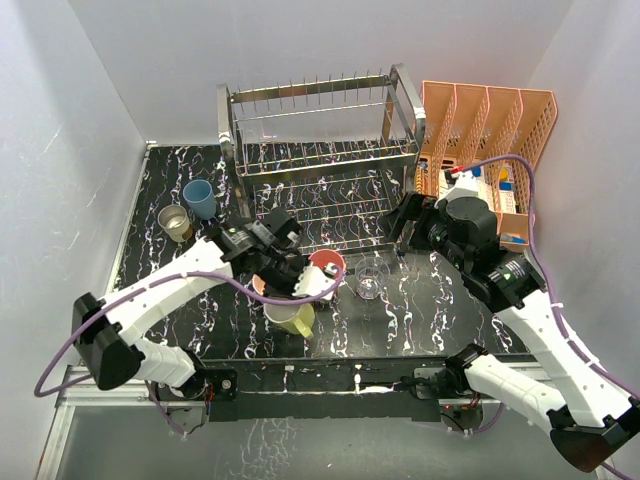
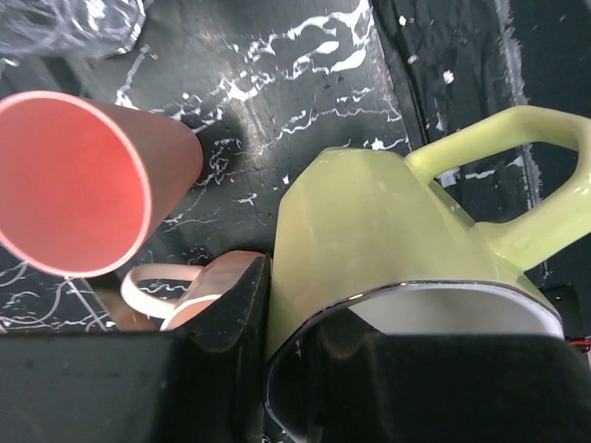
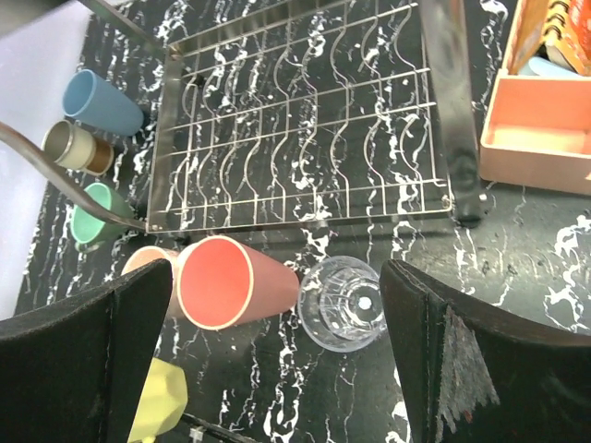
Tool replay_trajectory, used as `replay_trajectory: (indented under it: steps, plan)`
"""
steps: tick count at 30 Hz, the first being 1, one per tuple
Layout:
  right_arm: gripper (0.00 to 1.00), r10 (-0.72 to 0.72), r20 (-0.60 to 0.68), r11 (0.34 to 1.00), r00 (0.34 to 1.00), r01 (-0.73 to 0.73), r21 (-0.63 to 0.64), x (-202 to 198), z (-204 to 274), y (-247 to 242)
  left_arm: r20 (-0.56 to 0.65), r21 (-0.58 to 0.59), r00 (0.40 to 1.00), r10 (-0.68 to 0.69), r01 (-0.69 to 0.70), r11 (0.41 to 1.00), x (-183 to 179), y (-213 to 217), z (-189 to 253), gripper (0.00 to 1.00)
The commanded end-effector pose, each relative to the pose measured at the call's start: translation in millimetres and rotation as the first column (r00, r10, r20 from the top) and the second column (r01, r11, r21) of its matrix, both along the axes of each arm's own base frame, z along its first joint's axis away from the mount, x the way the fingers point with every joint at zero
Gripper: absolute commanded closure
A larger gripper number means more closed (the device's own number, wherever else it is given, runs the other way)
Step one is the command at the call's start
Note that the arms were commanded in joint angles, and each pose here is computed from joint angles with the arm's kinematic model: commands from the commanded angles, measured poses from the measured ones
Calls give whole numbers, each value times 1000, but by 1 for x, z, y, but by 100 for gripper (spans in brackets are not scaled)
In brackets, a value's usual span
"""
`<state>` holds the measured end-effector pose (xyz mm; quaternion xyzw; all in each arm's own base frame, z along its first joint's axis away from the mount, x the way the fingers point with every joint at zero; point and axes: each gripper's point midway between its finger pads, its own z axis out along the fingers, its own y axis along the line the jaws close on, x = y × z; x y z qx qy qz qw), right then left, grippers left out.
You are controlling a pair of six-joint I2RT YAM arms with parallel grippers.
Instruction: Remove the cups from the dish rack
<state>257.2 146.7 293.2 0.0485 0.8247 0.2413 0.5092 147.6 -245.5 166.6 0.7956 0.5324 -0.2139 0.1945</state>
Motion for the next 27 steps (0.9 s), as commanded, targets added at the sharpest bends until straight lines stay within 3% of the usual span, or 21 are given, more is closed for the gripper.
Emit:
replay_trajectory:
  steps: [1, 7, 22, 23, 25, 27]
  plan:
    - [2, -69, 5, 997, 998, 69, -21, 0, -6, -15, 51, 64, 998, 28, -32, 997, 1, 0, -15, 100]
    - [2, -119, -19, 992, 993, 118, -37, -5, -22, -26, 99, 172, 992, 74, -90, 981, 13, -2, -57, 100]
    - [2, -160, -59, 986, 985, 156, -61, -13, -42, -37, 70, 220, 992, 102, -115, 969, 10, -15, -87, 100]
    - [2, -162, -62, 985, 985, 158, -63, -13, -43, -37, 66, 218, 992, 111, -123, 968, 9, -16, -84, 93]
    - [2, -168, -66, 984, 984, 164, -68, -12, -46, -37, 58, 204, 991, 125, -134, 970, 8, -18, -75, 64]
    - [2, -173, -69, 983, 983, 168, -72, -11, -49, -38, 45, 176, 990, 136, -142, 974, 5, -20, -62, 42]
